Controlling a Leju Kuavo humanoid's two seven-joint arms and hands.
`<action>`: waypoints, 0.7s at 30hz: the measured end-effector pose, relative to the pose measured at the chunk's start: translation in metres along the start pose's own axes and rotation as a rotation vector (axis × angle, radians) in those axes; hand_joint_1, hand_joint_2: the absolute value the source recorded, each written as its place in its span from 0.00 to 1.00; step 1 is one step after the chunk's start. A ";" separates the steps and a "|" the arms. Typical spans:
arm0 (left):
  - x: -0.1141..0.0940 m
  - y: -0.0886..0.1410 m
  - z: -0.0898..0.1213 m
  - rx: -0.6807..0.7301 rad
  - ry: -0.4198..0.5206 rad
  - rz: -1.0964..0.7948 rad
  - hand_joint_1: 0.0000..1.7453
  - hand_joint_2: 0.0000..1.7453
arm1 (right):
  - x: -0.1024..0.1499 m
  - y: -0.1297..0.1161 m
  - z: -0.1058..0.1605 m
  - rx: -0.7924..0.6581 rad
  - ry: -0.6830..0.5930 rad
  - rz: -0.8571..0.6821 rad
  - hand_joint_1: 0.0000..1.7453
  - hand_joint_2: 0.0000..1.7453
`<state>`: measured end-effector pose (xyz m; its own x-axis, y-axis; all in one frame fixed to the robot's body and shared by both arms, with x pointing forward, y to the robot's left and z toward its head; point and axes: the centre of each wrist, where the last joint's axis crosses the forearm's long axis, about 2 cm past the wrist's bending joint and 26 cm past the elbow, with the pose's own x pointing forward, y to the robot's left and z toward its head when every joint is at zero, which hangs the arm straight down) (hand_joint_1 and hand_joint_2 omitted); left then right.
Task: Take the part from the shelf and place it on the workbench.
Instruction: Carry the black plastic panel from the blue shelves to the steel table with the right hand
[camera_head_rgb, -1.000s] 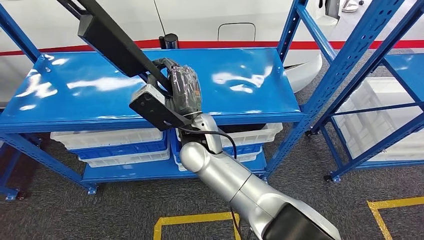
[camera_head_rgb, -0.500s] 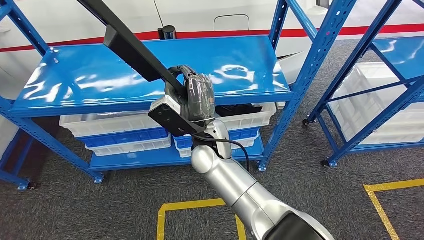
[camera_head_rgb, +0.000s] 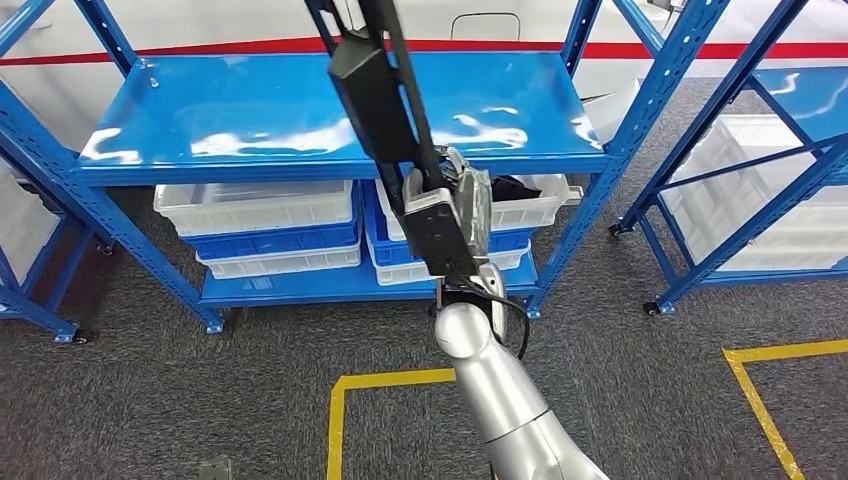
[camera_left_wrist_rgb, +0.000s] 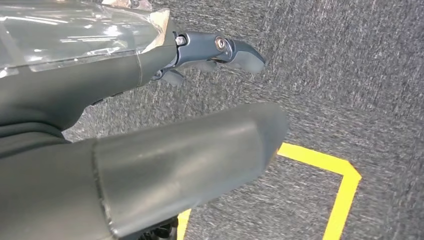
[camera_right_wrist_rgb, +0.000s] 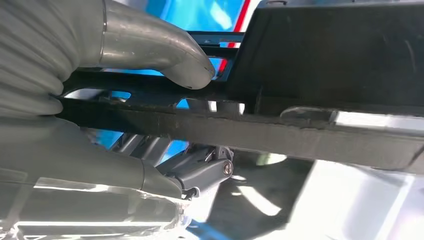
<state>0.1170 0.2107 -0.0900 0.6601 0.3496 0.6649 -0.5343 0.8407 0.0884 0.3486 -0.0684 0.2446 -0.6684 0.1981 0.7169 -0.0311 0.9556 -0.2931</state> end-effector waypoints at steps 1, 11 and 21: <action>0.001 -0.002 0.000 -0.009 -0.003 0.000 0.00 0.00 | -0.001 -0.003 0.002 -0.018 0.006 -0.014 1.00 1.00; 0.004 -0.009 0.001 -0.056 -0.045 -0.010 0.00 0.00 | -0.015 -0.020 0.036 -0.112 0.057 -0.038 1.00 1.00; 0.008 -0.013 0.000 -0.089 -0.087 -0.026 0.00 0.00 | -0.020 -0.035 0.062 -0.182 0.090 -0.034 1.00 1.00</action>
<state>0.1293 0.2028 -0.0854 0.6228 0.2933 0.7253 -0.4660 0.8838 0.0427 0.3173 -0.1195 0.2017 -0.5998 0.1760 0.7805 0.0875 0.9841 -0.1547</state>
